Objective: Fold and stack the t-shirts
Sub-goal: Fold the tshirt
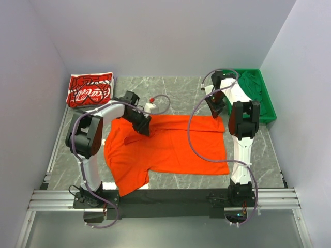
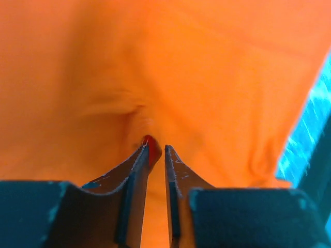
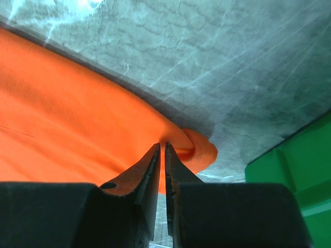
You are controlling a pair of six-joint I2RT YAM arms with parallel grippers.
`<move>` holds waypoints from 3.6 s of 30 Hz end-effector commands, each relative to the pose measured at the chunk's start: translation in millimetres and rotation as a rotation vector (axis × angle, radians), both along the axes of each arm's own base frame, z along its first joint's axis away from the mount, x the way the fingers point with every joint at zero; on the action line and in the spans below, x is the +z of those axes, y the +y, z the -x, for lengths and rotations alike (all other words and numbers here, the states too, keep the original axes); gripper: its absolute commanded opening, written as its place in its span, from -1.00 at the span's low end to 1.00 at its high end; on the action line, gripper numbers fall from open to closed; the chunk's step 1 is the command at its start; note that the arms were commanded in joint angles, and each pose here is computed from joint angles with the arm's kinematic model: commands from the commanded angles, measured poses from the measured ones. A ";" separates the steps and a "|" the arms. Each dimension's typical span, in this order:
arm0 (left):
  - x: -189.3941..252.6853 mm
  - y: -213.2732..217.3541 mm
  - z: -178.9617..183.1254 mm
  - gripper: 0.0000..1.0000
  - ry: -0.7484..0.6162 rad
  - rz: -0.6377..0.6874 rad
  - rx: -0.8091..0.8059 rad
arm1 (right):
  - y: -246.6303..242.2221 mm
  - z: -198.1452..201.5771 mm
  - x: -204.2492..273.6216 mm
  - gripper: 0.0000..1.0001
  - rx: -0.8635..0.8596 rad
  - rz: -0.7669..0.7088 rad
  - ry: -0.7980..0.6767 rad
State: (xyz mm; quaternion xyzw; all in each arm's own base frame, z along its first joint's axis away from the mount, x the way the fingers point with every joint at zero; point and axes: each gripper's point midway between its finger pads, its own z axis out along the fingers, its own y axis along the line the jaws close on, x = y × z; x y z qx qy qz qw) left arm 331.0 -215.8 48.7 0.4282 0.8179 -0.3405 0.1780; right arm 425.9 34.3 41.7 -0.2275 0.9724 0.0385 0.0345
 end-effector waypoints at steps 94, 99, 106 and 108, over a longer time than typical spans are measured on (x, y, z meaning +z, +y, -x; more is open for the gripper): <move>-34.0 211.0 -138.6 -0.86 0.063 -0.203 1.030 | 11.1 -31.2 50.0 -0.42 0.123 -0.007 -0.186; -31.9 210.9 -139.7 -0.86 0.056 -0.205 1.025 | 17.8 -13.7 30.5 -0.20 0.151 -0.057 -0.096; -33.6 215.5 -137.5 -0.86 0.055 -0.215 1.026 | 3.1 0.9 -0.3 -0.15 0.159 -0.045 0.002; -35.0 216.9 -136.4 -0.86 0.059 -0.216 1.032 | -4.2 6.3 -5.7 -0.19 0.161 -0.035 0.025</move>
